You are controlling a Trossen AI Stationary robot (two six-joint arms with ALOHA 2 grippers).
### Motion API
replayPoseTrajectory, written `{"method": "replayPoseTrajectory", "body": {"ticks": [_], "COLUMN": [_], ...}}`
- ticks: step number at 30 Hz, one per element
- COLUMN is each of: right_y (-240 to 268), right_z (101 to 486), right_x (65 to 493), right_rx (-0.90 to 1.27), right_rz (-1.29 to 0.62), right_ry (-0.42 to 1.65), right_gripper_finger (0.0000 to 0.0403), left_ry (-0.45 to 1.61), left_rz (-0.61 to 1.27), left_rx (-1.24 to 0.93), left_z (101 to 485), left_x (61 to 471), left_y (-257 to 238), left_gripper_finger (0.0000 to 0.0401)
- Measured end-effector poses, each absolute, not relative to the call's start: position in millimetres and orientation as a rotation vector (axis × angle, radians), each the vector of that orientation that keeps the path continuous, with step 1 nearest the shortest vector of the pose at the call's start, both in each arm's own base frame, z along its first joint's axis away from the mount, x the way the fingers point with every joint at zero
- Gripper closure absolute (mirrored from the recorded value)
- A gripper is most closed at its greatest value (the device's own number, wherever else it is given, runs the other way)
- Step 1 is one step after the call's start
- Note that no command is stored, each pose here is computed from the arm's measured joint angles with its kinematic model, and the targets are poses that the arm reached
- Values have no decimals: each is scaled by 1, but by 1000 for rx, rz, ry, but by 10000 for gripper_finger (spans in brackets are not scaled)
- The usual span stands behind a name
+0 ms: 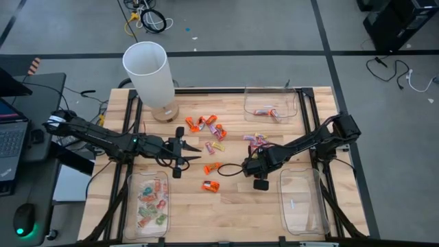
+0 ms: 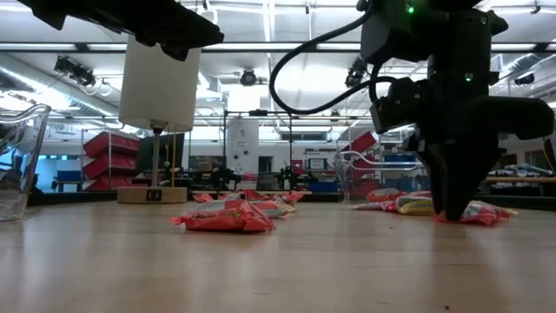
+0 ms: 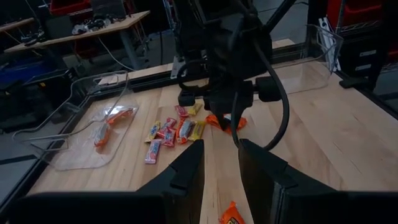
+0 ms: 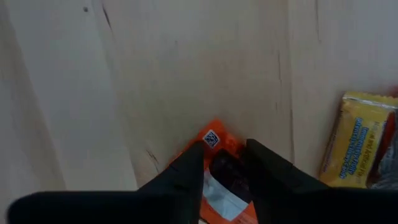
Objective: Sort candy
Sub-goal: Put the small orange chocolate bar into the top right transparent bin
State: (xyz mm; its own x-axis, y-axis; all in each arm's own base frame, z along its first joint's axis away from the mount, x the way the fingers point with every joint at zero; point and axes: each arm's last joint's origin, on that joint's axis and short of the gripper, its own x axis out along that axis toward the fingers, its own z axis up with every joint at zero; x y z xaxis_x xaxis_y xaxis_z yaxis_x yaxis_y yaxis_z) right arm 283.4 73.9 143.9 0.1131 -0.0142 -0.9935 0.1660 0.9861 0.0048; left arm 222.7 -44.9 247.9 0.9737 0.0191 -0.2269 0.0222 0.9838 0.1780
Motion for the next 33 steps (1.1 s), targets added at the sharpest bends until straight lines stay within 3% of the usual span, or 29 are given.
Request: {"method": "replayPoseTrajectory", "body": {"ticks": [8,18,25,33], "right_y": [74,74,75,86], "right_z": [138,159,208,271], "right_x": [285,283,289,307], "right_rx": [125,151,168,80], "right_rz": [-132,-123,-35,251], "right_ry": [1476,1368,1031,443], "right_gripper_finger": [395,402,403,403], "left_ry": [232,230,211,120], "left_rz": [-2,-3,-108,-235], "left_rx": [181,180,165,218], "left_z": [248,248,247,235], "left_x": [223,223,226,250], "left_y": [-45,-45,-49,-58], "left_gripper_finger": [299,299,299,299]}}
